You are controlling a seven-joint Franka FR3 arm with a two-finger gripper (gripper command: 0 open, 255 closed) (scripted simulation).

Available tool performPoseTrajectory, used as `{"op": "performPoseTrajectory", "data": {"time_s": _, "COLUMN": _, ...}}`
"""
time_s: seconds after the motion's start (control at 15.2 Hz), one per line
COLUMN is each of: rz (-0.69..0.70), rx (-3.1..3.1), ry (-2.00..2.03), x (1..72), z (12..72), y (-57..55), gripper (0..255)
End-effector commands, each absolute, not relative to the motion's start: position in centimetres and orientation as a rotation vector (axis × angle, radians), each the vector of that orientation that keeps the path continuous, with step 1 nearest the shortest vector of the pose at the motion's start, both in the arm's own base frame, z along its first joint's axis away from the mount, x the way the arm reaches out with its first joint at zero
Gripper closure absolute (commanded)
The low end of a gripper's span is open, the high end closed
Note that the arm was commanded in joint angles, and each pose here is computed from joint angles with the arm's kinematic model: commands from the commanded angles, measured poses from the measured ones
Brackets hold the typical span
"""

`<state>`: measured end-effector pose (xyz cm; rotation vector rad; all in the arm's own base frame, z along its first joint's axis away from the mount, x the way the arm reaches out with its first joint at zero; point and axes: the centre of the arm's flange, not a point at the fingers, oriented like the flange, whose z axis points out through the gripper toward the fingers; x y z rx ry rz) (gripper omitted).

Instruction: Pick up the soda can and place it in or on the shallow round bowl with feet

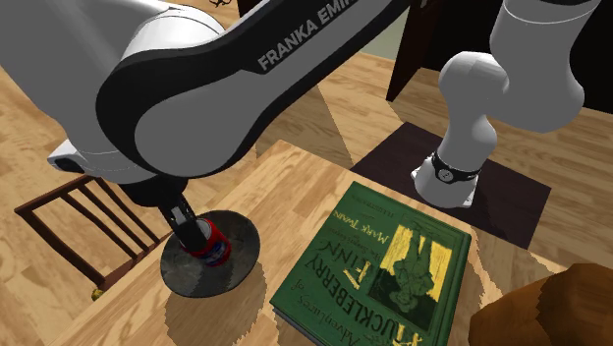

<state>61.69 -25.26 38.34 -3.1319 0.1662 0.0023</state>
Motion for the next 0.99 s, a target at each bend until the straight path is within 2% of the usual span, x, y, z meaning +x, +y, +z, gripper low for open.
{"op": "performPoseTrajectory", "data": {"time_s": 0.0, "rz": 0.002, "rx": -3.132, "ry": 0.166, "x": 61.7, "z": 38.3, "y": -25.3, "gripper": 0}}
{"op": "performPoseTrajectory", "data": {"time_s": 0.13, "rz": 0.002, "rx": -3.132, "ry": 0.166, "x": 61.7, "z": 38.3, "y": -25.3, "gripper": 0}}
{"op": "performPoseTrajectory", "data": {"time_s": 0.4, "rz": 0.002, "rx": -3.132, "ry": 0.166, "x": 61.7, "z": 43.3, "y": -25.3, "gripper": 0}}
{"op": "performPoseTrajectory", "data": {"time_s": 0.92, "rz": 0.002, "rx": -3.132, "ry": 0.166, "x": 61.7, "z": 43.3, "y": -25.3, "gripper": 0}}
